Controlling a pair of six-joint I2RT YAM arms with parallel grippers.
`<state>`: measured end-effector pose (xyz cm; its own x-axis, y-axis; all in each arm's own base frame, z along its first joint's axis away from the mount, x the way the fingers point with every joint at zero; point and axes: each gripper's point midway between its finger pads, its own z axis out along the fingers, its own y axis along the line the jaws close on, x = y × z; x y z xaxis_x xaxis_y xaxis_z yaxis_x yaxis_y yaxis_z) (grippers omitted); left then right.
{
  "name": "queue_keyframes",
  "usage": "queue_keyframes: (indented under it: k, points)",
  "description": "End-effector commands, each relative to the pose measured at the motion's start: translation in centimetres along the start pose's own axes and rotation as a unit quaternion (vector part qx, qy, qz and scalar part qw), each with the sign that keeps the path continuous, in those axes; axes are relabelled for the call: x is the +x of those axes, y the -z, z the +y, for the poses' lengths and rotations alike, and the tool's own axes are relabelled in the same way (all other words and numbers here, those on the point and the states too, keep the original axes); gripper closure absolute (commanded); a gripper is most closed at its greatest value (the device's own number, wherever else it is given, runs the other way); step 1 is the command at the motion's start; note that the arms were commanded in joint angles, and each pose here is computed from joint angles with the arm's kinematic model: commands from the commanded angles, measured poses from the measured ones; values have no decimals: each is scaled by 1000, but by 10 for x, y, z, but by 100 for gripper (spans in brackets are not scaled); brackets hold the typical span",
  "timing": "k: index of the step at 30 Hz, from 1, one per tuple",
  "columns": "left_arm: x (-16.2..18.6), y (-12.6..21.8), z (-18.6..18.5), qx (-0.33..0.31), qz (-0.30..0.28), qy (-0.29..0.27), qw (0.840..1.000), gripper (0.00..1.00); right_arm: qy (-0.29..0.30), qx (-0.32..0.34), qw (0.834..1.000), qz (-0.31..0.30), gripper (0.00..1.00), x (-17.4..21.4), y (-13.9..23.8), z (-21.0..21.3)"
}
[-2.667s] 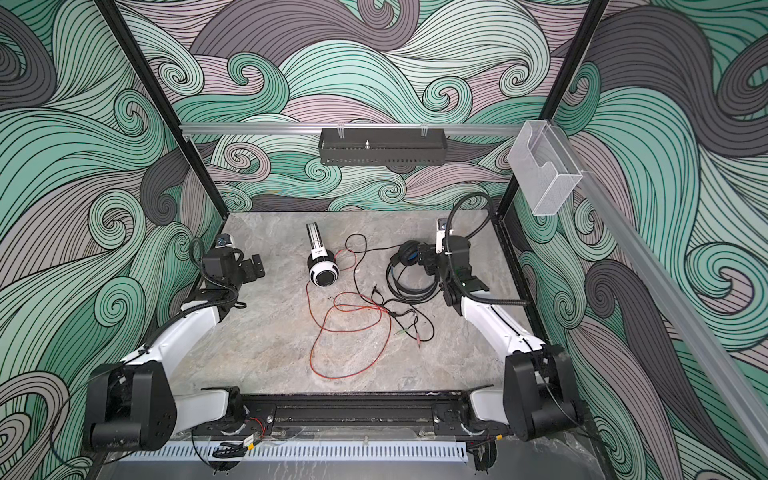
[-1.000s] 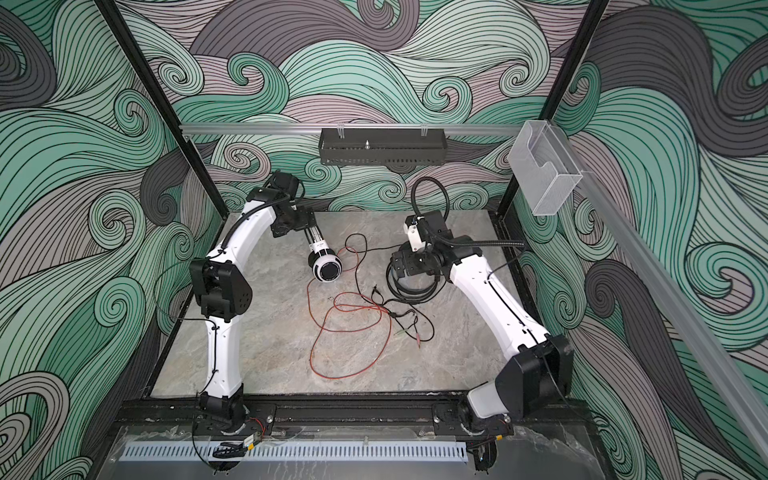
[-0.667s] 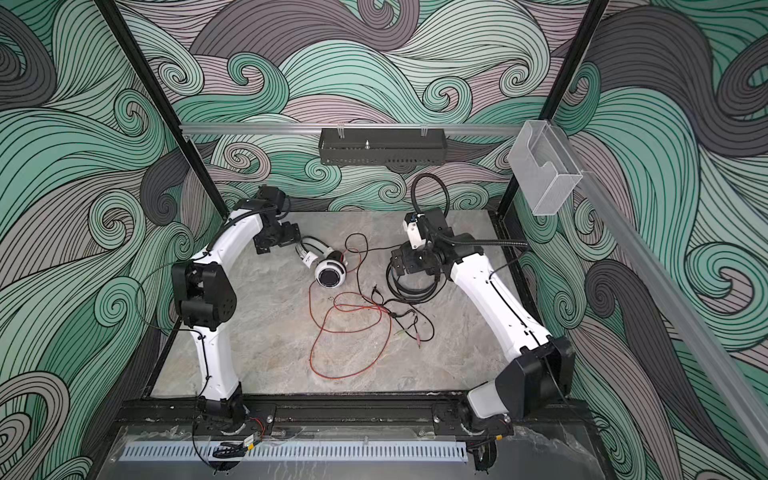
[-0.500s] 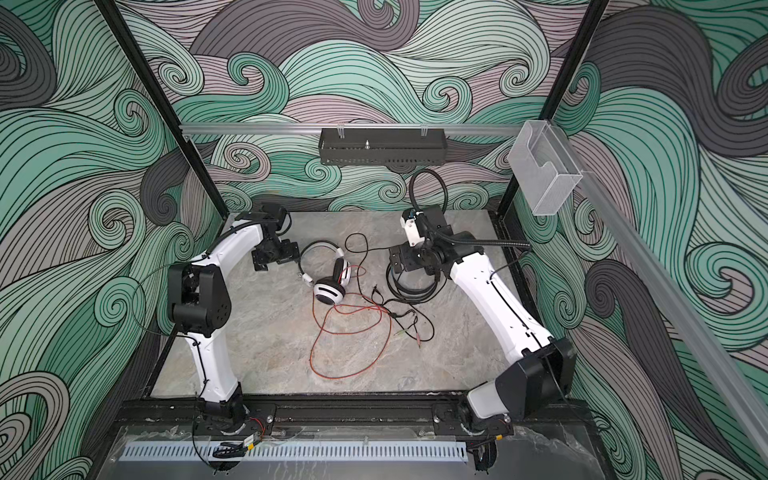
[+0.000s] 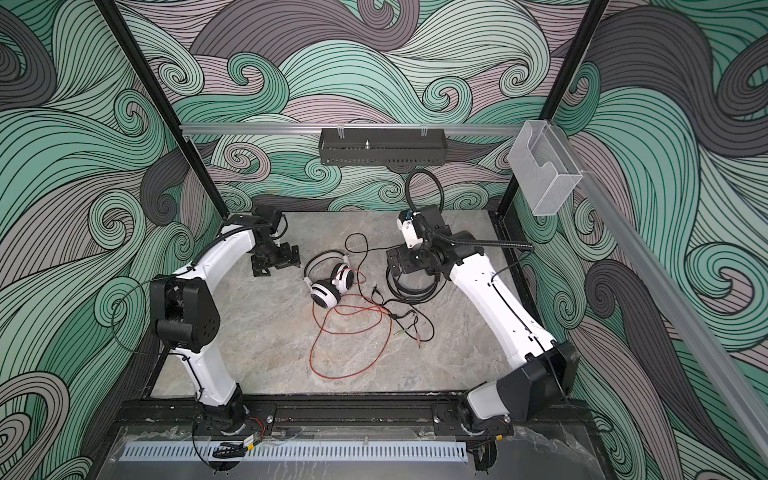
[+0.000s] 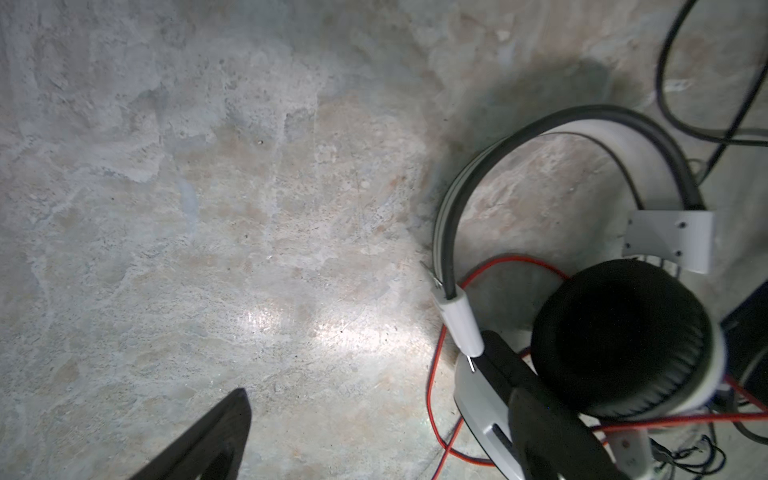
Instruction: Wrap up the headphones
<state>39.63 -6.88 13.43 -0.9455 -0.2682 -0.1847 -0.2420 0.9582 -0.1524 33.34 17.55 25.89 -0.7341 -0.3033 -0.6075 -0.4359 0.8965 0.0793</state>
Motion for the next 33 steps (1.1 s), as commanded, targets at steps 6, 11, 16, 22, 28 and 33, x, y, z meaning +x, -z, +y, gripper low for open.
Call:
queue_keyframes:
  k: [6, 11, 16, 22, 28, 33]
  points:
    - [-33, -12, -52, 118, 23, -66, 991, 2, 10, -4, 1000, -3, 1, -3, 10, 9]
    - [-53, -45, -56, 91, 60, -93, 990, 9, 13, -2, 1000, 1, 1, 0, 8, 10]
    - [-58, -64, -62, 86, 72, -103, 988, 20, 13, -3, 1000, 6, 1, -1, 4, 10]
    - [-42, -88, -75, 87, 89, -111, 986, 32, 12, -7, 1000, 11, 1, -3, -2, 12]
    - [-37, -109, -88, 75, 88, -113, 987, 39, 7, -17, 1000, 18, 1, -3, -8, 15]
    - [-44, -120, -85, 61, 72, -99, 991, 54, 4, -22, 1000, 20, 1, -3, -9, 19]
